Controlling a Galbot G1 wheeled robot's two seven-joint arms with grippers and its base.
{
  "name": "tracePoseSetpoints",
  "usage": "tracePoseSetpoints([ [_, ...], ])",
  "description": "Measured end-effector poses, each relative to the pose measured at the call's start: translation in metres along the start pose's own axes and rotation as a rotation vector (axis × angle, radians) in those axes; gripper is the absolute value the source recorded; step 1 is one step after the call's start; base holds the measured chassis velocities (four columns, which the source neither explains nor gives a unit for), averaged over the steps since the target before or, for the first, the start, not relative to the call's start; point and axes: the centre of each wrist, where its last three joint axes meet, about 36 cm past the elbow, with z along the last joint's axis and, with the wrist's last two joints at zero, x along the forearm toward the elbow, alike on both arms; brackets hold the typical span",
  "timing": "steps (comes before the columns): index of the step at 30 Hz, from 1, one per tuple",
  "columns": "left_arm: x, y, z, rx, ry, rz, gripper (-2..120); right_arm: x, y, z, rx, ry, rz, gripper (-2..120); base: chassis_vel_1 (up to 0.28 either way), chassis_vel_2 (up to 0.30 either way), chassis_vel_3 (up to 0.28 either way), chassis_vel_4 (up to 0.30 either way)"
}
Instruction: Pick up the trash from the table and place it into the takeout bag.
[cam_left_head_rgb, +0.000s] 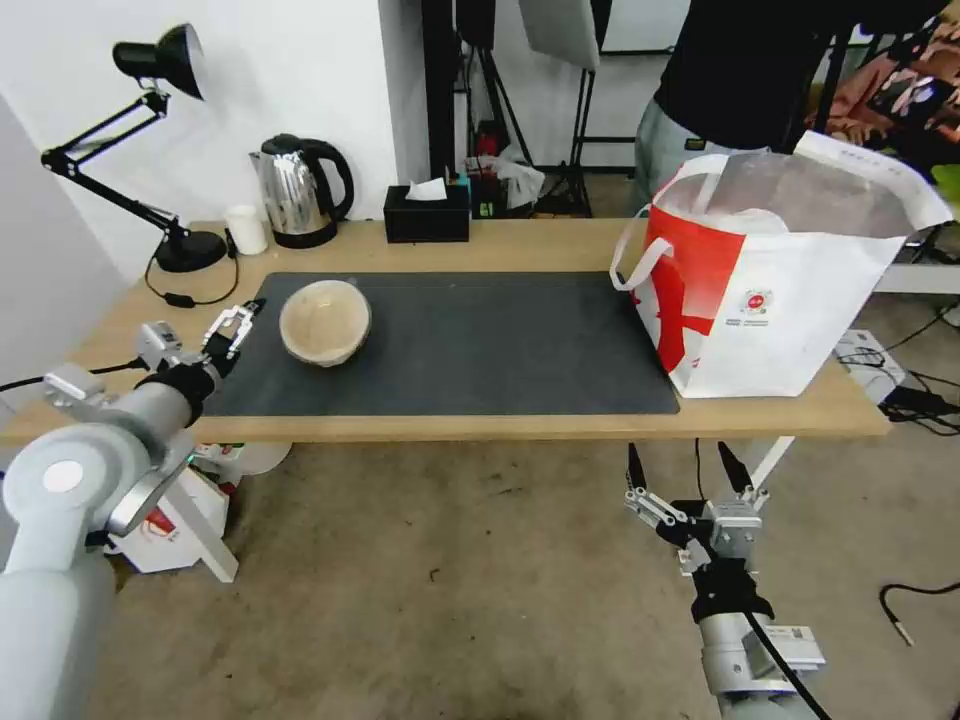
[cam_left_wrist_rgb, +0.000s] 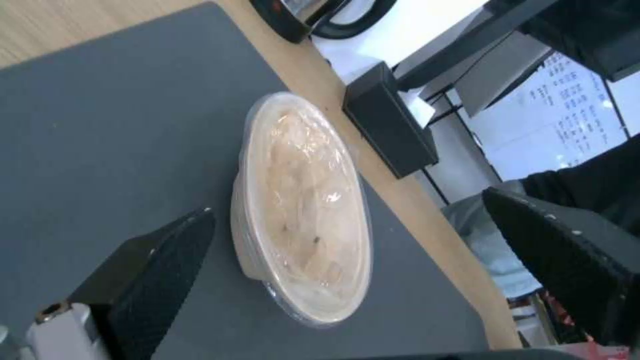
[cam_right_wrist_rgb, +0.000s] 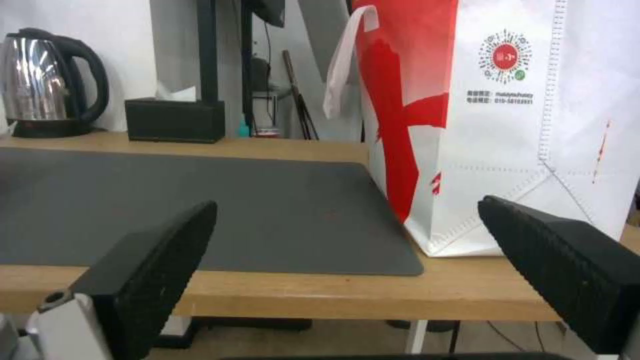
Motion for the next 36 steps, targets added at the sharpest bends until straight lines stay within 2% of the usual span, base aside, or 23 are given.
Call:
tracePoseSetpoints([
  [11, -0.013, 0.004, 0.002, -0.008, 0.014, -0.035, 100, 0.000, 0.000, 0.000, 0.000, 0.000, 0.000, 100, 0.000, 0.000, 0.000, 0.000],
  [36, -0.043, 0.001, 0.004, -0.017, 0.052, -0.044, 100, 0.000, 0.000, 0.000, 0.000, 0.000, 0.000, 100, 0.000, 0.000, 0.000, 0.000],
])
